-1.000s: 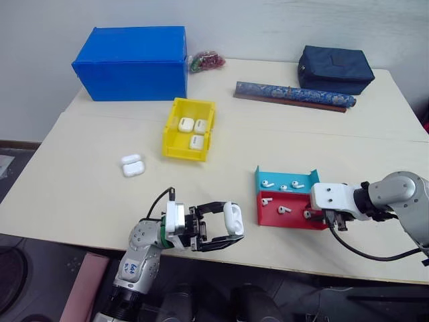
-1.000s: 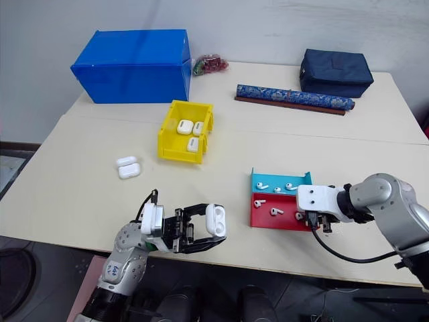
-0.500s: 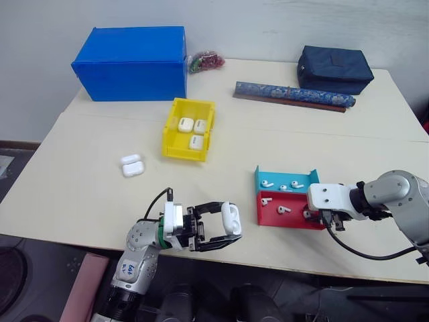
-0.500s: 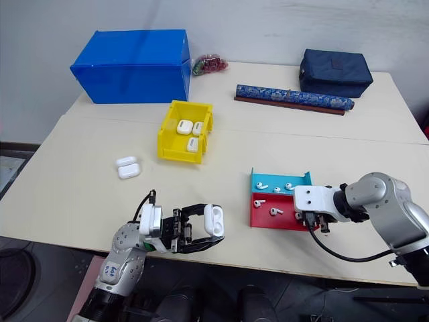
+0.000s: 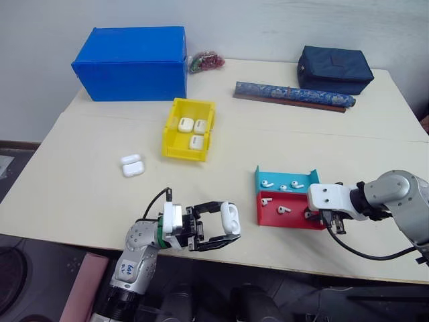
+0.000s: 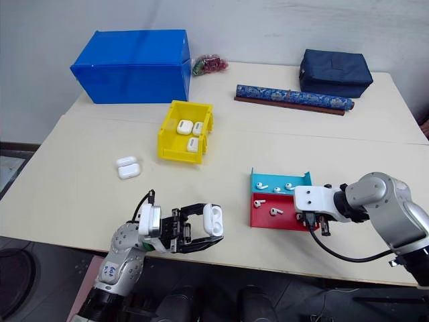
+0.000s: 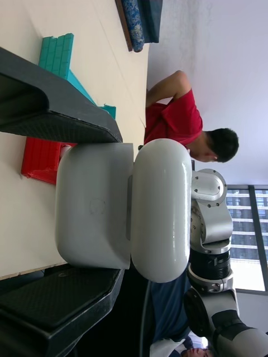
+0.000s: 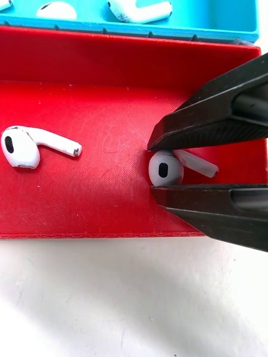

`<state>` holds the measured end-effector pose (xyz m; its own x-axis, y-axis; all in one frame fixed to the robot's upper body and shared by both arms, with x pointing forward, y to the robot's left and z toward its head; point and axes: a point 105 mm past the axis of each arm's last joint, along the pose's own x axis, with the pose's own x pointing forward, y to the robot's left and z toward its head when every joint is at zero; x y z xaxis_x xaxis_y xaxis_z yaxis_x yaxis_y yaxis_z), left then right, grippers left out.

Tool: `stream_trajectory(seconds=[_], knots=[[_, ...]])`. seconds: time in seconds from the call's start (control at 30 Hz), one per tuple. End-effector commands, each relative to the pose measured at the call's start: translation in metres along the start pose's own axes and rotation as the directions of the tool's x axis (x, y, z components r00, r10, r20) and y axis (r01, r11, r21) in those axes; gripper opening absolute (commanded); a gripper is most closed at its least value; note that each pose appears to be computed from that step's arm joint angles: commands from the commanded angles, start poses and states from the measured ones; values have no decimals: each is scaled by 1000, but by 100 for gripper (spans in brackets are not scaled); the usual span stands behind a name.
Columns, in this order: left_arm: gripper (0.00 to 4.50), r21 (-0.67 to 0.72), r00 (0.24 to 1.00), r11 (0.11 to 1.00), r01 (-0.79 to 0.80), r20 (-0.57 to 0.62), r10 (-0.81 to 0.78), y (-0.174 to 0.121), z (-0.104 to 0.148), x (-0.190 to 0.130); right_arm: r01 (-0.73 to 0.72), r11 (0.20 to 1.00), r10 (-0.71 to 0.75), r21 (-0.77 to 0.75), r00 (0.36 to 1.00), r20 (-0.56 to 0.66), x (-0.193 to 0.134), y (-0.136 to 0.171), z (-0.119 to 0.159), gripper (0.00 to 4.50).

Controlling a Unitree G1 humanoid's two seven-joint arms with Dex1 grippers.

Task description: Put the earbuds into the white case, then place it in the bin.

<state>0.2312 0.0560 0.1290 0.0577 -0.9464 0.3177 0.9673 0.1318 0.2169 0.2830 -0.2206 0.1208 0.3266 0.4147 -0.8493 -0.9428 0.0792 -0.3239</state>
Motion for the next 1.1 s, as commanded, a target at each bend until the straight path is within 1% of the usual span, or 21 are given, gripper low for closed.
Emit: stream_trajectory(seconds=[0.03,0.07,0.1,0.17,0.23,0.27,0.3,0.33,0.37,0.47,0.5,0.57,0.6,0.73,0.83,0.9,1.1], knots=[[281,53,996,998,37,80,-42,1,19,9,62,998,-63,11,995,84,-18,-10,10,43],[281,59,993,997,54,101,-59,1,23,13,82,996,-84,21,988,129,-25,-12,13,43],[281,97,989,993,66,127,-78,2,26,16,98,994,-106,51,978,181,-33,-12,16,43],[281,119,977,986,112,170,-132,1,31,21,111,983,-146,148,956,253,-47,-11,18,43],[281,99,969,988,122,203,-140,4,34,23,76,978,-156,194,883,442,-63,-5,40,43],[281,91,966,988,126,217,-143,6,36,26,49,982,-150,185,795,588,-75,-2,58,43],[281,82,961,986,144,227,-160,7,37,28,42,985,-153,168,672,725,-90,2,75,43],[281,78,956,983,166,234,-179,7,38,30,69,984,-175,164,552,816,-104,5,86,43],[281,70,950,980,189,241,-200,7,40,31,81,982,-188,169,468,863,-113,9,94,43],[281,58,934,971,232,266,-239,14,46,35,111,971,-235,210,310,921,-116,16,119,43],[281,60,932,969,240,263,-248,18,47,36,141,967,-242,213,245,939,-118,18,129,43],[281,63,931,965,253,257,-260,23,49,40,144,970,-219,197,154,963,-118,25,145,43],[281,62,931,965,254,257,-261,26,50,42,139,972,-205,188,121,971,-117,29,152,43],[281,46,930,963,266,250,-269,30,52,44,135,980,-155,145,63,986,-105,42,172,43],[281,23,930,959,282,239,-279,27,51,44,134,979,-154,150,16,988,-97,40,185,43],[281,19,931,959,283,236,-279,26,51,44,137,980,-147,145,5,989,-94,39,189,43],[281,23,934,964,266,242,-264,26,55,47,143,980,-145,141,18,989,-81,35,190,43]])
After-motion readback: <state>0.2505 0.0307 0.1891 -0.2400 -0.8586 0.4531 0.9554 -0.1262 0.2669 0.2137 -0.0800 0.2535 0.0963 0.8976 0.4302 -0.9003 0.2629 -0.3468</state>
